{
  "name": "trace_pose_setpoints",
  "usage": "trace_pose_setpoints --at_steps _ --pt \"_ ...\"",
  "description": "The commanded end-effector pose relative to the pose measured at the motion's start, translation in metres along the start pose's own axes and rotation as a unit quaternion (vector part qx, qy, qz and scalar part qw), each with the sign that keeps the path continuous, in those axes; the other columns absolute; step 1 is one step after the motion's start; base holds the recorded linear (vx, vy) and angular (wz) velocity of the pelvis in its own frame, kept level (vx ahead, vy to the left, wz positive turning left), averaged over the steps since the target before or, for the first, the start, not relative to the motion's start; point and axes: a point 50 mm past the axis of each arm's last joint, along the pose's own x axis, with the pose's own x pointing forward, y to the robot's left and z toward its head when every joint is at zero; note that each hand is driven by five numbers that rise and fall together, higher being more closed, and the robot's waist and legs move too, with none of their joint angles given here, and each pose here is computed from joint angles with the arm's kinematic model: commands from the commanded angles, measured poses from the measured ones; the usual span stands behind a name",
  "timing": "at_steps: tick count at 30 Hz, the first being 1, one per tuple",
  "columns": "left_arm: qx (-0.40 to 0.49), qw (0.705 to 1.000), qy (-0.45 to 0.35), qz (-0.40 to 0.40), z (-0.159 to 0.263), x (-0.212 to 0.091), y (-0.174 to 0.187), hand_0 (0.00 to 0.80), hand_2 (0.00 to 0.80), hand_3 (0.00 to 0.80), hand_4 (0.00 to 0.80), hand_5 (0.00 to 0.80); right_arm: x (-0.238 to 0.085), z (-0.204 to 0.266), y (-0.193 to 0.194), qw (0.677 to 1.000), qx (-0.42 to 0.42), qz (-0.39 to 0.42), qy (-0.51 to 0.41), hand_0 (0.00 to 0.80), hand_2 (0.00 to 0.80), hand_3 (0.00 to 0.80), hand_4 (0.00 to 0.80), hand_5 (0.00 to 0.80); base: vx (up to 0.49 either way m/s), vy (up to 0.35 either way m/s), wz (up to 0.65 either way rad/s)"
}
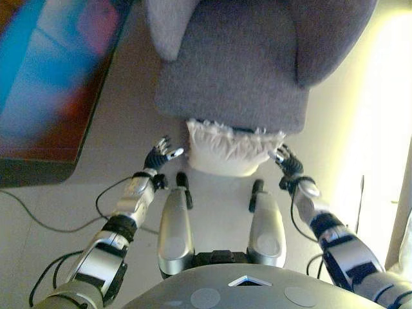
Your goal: Pick up the cushion and take it to the sofa
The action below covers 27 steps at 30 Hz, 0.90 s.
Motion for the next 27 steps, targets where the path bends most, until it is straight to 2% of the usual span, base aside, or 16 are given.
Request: trace_pose_setpoints --at_steps 1,9,13,20,27 --pt "0.01 0.997 -0.074 0.011 0.029 0.011 -0.007 0.0 0.0 0.0 0.0 0.0 0.011 0.044 0.014 0.997 -0.034 0.004 -0.073 0.0 0.0 0.0 0.0 0.0 -0.122 0.023 -0.1" --pt "-0.007 0.99 -0.137 0.043 0.068 0.022 -0.005 0.0 0.0 0.0 0.0 0.0 0.014 0.086 0.012 0.99 -0.054 -0.007 -0.13 0.0 0.0 0.0 0.0 0.0 -0.074 0.001 -0.01" --pt "0.012 0.985 -0.151 0.081 0.085 0.026 0.002 0.0 0.0 0.0 0.0 0.0 0.014 0.105 0.013 0.985 -0.07 -0.009 -0.155 0.0 0.0 0.0 0.0 0.0 -0.058 -0.027 -0.01" --pt "0.014 0.979 -0.166 0.115 0.104 0.029 0.018 0.0 0.0 0.0 0.0 0.0 0.015 0.129 0.006 0.983 -0.039 -0.055 -0.174 0.0 0.0 0.0 0.0 0.0 -0.004 -0.017 0.02" --pt "0.022 0.976 -0.178 0.125 0.112 0.025 0.026 0.0 0.0 0.0 0.0 0.0 0.001 0.118 -0.006 0.977 0.039 -0.071 -0.197 0.0 0.0 0.0 0.0 0.0 0.069 0.02 -0.05"
